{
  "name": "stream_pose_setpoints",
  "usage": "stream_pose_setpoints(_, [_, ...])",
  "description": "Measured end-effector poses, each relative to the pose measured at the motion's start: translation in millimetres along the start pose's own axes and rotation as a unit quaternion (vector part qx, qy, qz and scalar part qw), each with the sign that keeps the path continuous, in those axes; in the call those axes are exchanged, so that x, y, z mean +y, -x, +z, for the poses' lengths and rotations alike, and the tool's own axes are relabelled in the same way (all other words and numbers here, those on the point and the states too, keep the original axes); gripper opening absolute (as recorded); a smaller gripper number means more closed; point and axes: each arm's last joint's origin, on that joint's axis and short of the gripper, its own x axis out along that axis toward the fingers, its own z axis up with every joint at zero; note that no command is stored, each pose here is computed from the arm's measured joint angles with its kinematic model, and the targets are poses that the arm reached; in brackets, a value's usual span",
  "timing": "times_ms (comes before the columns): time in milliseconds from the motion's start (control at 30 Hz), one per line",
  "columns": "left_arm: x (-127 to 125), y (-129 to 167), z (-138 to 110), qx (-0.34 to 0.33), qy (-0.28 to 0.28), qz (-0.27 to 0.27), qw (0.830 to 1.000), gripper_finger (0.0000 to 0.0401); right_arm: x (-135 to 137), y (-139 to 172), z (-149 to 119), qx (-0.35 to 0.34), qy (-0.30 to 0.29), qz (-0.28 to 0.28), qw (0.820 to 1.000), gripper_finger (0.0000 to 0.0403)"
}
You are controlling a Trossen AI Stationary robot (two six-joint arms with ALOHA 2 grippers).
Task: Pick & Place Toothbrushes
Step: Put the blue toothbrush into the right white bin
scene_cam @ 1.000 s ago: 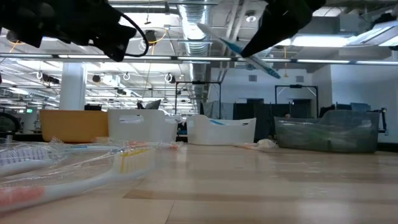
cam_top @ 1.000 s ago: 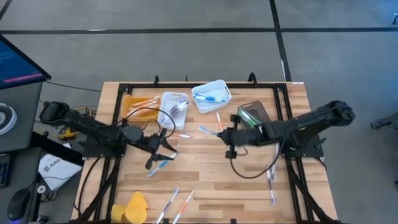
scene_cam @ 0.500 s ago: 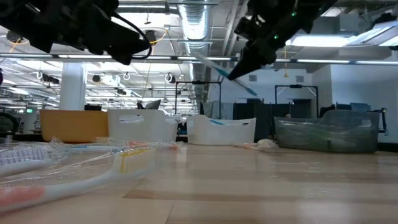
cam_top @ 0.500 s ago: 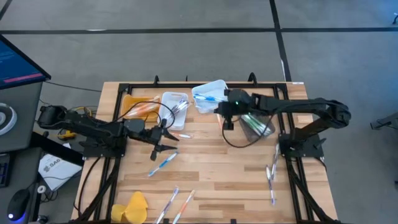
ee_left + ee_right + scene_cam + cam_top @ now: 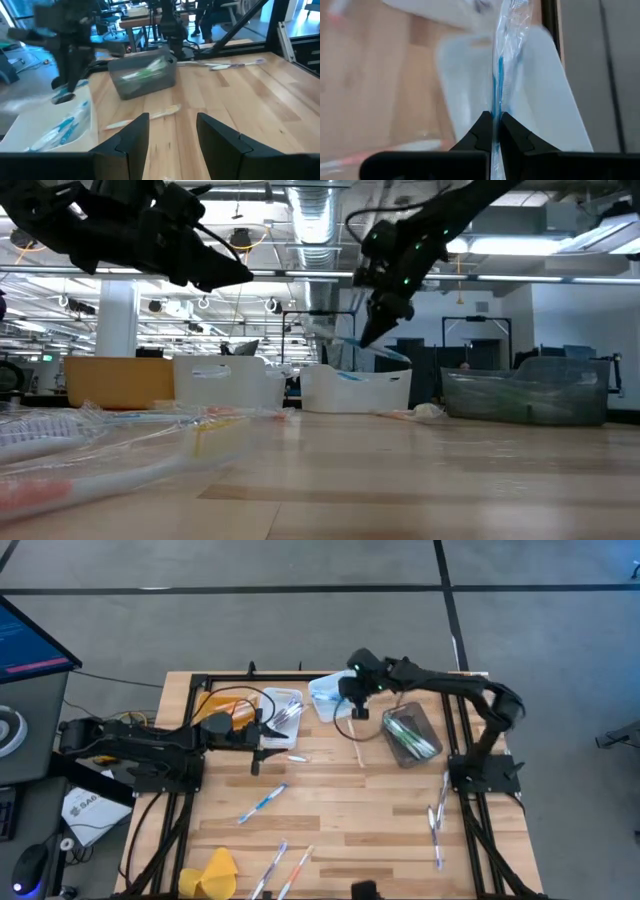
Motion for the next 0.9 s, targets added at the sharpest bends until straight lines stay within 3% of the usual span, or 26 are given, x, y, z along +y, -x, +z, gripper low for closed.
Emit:
stream_pose_setpoints(233, [-1.4, -0.2, 0.2, -0.001, 0.017, -0.009, 1.000, 0.0158, -37.3, -28.9, -9.5, 0.089, -0.043, 0.036, 0.994, 0.0007])
stream_pose_setpoints(567, [-5.0, 0.5, 1.4, -0.004, 0.120, -0.063, 0.991, 0.0158, -46.7, -59.8, -4.5, 0.157, -0.037, 0.090, 0.983, 0.0008])
stream_pose_setpoints(900, [-8.7, 0.4, 2.7, -0.006, 0.130, -0.076, 0.989, 0.0158, -53.4, -51.4, 11.4, 0.155, -0.075, 0.057, 0.983, 0.0088])
